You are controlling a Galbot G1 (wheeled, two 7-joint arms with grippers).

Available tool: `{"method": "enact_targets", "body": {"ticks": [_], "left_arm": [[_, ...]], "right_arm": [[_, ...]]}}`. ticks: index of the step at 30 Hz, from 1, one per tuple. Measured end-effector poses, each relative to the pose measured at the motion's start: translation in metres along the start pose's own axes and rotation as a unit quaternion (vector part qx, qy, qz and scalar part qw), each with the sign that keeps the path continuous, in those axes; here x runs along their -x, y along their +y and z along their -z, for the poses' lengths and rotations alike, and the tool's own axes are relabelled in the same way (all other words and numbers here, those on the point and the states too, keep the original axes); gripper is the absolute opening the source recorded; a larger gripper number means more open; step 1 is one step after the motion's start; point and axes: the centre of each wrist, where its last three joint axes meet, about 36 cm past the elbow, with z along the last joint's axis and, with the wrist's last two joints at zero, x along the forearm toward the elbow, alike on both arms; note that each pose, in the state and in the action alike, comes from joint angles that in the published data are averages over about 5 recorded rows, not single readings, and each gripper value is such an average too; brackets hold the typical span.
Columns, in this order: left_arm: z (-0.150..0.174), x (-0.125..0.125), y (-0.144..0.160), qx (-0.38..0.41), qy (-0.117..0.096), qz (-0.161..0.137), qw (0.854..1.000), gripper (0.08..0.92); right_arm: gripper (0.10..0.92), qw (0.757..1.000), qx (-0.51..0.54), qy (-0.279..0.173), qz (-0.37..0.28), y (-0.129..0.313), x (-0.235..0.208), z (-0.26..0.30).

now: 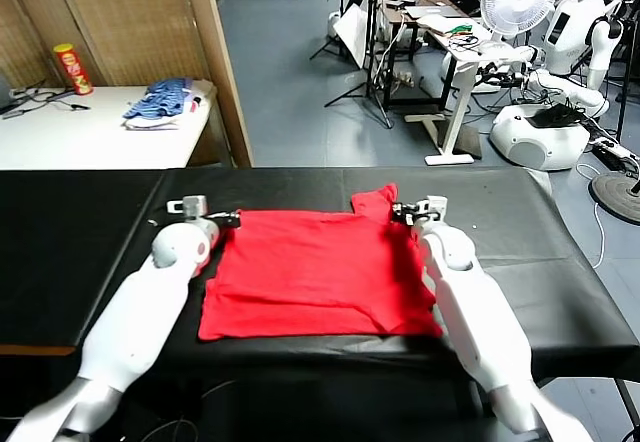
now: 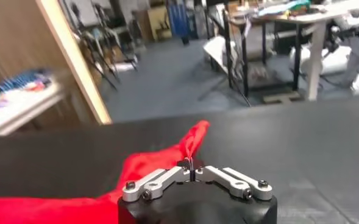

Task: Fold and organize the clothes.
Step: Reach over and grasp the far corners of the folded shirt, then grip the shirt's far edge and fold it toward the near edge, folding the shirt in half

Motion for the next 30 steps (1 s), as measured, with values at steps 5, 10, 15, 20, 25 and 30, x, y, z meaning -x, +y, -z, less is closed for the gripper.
{"method": "enact_targets", "body": {"ticks": [5, 10, 15, 20, 25, 30], "left_arm": [[0.001, -0.041, 0.002, 0.025, -0.024, -0.001, 0.999, 0.126], [-0.017, -0.084, 0.008, 0.058, -0.028, 0.002, 0.998, 0.126], [-0.035, -0.122, 0.010, 0.085, -0.021, 0.002, 0.996, 0.126], [-0.052, -0.154, 0.005, 0.120, -0.016, -0.002, 0.993, 0.126], [-0.076, -0.174, -0.001, 0.148, 0.003, -0.004, 0.989, 0.126], [-0.097, -0.184, -0.006, 0.163, 0.035, -0.007, 0.986, 0.127]], "right_arm": [[0.123, 1.000, -0.002, -0.010, 0.003, -0.004, -0.039, 0.000], [0.123, 0.999, -0.023, 0.020, -0.012, 0.004, -0.074, -0.002], [0.123, 0.996, -0.054, 0.066, -0.027, 0.018, -0.106, -0.003], [0.123, 0.990, -0.084, 0.107, -0.030, 0.028, -0.131, -0.015], [0.123, 0.988, -0.089, 0.124, -0.029, 0.034, -0.144, -0.030], [0.155, 0.988, -0.081, 0.130, -0.016, 0.036, -0.154, -0.035]]}}
